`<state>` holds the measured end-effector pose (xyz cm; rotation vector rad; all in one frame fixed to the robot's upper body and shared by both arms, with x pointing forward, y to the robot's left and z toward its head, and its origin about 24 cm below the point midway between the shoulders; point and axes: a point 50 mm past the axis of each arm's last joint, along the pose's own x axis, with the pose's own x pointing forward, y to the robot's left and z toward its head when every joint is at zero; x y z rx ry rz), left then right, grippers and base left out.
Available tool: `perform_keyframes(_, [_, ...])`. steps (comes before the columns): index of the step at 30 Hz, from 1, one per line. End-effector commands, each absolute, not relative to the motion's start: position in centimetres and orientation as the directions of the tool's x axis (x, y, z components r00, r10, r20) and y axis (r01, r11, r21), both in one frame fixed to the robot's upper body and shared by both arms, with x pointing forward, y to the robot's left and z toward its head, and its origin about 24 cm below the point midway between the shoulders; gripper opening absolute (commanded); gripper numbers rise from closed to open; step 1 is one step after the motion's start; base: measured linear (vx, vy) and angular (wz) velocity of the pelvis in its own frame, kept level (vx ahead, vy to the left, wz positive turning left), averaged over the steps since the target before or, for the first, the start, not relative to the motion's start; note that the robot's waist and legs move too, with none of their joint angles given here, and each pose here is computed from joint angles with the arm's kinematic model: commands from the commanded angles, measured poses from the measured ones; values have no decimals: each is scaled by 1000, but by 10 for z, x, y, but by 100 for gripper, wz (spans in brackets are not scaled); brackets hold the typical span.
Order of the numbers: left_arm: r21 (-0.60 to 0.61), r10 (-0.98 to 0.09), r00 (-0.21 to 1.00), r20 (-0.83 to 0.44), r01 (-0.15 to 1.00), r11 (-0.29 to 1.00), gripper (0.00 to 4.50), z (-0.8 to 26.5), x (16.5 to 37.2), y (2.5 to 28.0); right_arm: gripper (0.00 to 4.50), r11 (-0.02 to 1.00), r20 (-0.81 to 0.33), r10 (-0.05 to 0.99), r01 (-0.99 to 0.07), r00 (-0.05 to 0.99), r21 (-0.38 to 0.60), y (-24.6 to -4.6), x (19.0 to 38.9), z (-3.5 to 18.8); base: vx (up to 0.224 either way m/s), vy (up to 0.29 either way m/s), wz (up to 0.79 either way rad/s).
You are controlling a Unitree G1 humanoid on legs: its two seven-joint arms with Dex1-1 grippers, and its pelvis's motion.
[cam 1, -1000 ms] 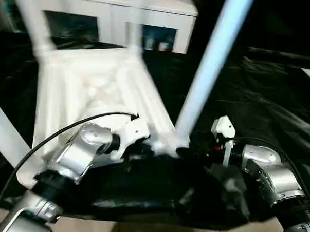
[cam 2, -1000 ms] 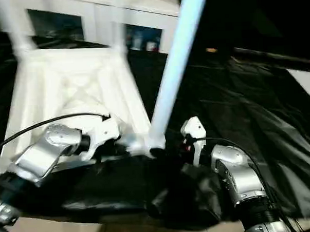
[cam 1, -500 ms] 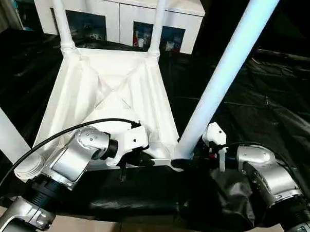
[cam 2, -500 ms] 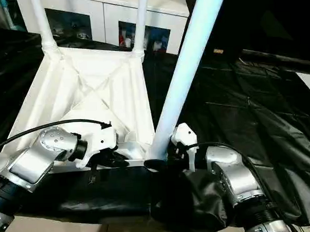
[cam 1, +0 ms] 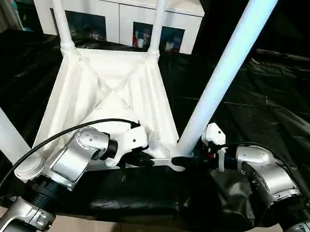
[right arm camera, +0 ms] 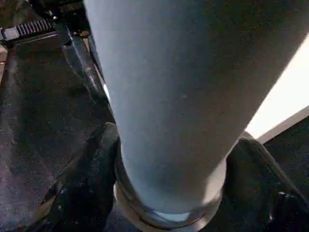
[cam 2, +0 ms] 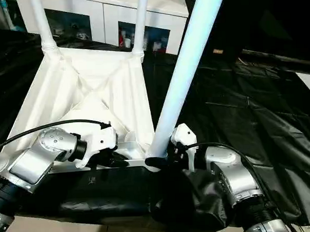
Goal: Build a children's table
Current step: Rotate leg to tighten
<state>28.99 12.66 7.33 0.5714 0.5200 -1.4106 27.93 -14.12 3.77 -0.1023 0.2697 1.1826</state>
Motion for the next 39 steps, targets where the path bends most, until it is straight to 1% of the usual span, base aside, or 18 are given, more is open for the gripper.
perform_keyframes(1, [-8,-779,23,-627,999,36,0,61,281,113,270,406,-257,891,-910,375,79,-143,280,34,0,0,0])
perform_keyframes(3, [-16,-788,63,-613,996,92,0,59,286,109,270,476,-252,861,-874,441,96,-143,282,28,0,0,0])
perform_keyframes(6, [-8,-793,172,-584,976,217,0,56,299,101,270,626,-241,770,-773,591,105,-142,292,20,0,0,0])
perform_keyframes(7, [-6,-793,182,-582,974,228,0,56,300,100,270,643,-241,756,-758,608,105,-142,293,19,0,0,0])
perform_keyframes(9, [17,-769,275,-578,945,325,0,53,311,95,270,738,-234,672,-664,703,125,-139,302,15,0,0,0])
perform_keyframes(10, [31,-742,346,-574,915,403,0,53,320,89,270,795,-225,607,-588,762,150,-134,309,13,0,0,0])
perform_keyframes(13, [47,-712,404,-574,885,464,0,53,327,81,269,831,-206,556,-531,805,166,-122,316,15,0,0,0])
perform_keyframes(15, [92,-673,442,-594,868,488,0,51,330,78,269,844,-205,534,-506,820,176,-111,320,16,0,0,0])
perform_keyframes(17, [144,-635,455,-624,866,479,0,48,331,75,269,807,-200,590,-562,782,183,-92,319,17,0,0,0])
perform_keyframes(20, [168,-620,461,-635,866,471,0,47,332,74,269,778,-194,628,-601,753,185,-83,317,18,0,0,0])
perform_keyframes(22, [163,-619,447,-646,873,459,0,45,331,73,269,730,-181,683,-651,708,209,-76,312,18,0,0,0])
perform_keyframes(23, [164,-617,438,-654,878,450,0,45,330,74,325,714,-174,699,-665,693,220,-76,310,18,0,0,0])
perform_keyframes(27, [155,-620,415,-666,890,429,0,45,328,78,348,673,-161,739,-704,655,225,-84,308,20,0,0,0])
perform_keyframes(28, [146,-630,397,-667,899,413,0,46,326,80,375,660,-167,751,-724,639,201,-88,307,22,0,0,0])
perform_keyframes(31, [105,-663,319,-678,934,342,0,49,320,86,383,595,-170,802,-791,573,141,-105,302,31,0,0,0])
perform_keyframes(36, [87,-685,235,-689,966,244,0,51,312,94,383,513,-168,854,-851,492,115,-121,295,39,0,0,0])
perform_keyframes(38, [43,-715,88,-694,996,81,0,55,297,106,383,424,-205,893,-901,400,92,-139,284,44,0,0,0])
perform_keyframes(39, [35,-715,69,-696,997,61,0,55,295,108,383,409,-210,899,-908,384,94,-141,283,44,0,0,0])
